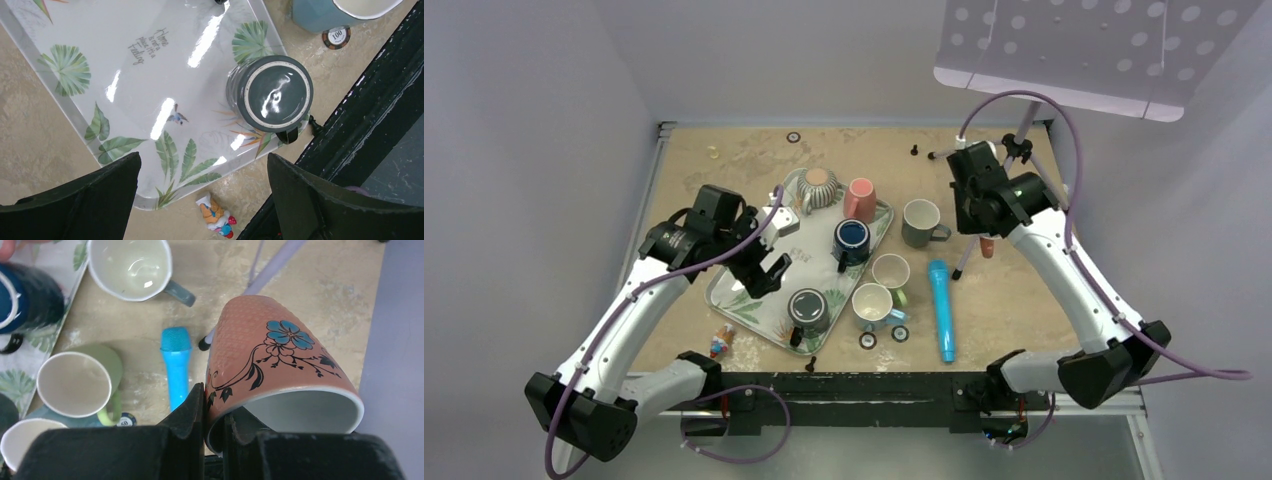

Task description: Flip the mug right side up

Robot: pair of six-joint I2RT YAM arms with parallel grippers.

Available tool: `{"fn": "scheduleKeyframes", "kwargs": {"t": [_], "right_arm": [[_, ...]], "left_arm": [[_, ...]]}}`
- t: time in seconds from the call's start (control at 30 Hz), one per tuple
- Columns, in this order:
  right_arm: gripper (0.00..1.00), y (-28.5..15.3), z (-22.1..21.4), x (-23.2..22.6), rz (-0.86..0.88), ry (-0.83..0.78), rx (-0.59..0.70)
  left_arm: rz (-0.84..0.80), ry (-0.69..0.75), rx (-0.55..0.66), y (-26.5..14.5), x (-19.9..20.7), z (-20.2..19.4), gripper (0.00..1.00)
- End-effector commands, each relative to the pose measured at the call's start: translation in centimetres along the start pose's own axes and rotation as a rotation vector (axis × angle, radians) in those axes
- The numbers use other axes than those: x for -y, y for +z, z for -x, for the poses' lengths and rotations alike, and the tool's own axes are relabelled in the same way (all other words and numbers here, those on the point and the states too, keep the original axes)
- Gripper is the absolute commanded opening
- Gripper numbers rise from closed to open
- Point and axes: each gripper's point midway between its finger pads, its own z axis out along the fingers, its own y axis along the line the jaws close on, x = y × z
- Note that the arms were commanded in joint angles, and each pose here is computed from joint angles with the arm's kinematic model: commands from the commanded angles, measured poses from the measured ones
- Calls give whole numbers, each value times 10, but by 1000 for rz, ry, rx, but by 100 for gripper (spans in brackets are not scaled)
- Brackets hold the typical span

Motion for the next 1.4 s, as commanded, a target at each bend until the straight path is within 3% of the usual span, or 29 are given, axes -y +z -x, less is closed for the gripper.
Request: {"fn": "scheduleKeyframes", "kwargs": {"t": [0.0, 0.43, 0.67, 0.8, 1.13, 1.37], "right_arm": [[0, 3, 13, 48, -54, 112, 34], [0, 75, -11, 95, -25, 184, -144], [0, 112, -28, 74, 67, 161, -272], [0, 126, -41, 86, 30, 182, -306], [0, 132, -46, 88, 11, 159, -352], [0, 105, -32, 97, -22, 178, -241]], "left_arm": [[33, 70, 17, -4, -4, -1, 100], [38, 118, 36, -11, -2, 0, 100], [42, 125, 45, -14, -2, 2, 100], [44, 126, 46, -17, -3, 5, 100], [38, 124, 52, -18, -1, 6, 100], [46, 136, 45, -13, -5, 5, 100]]}}
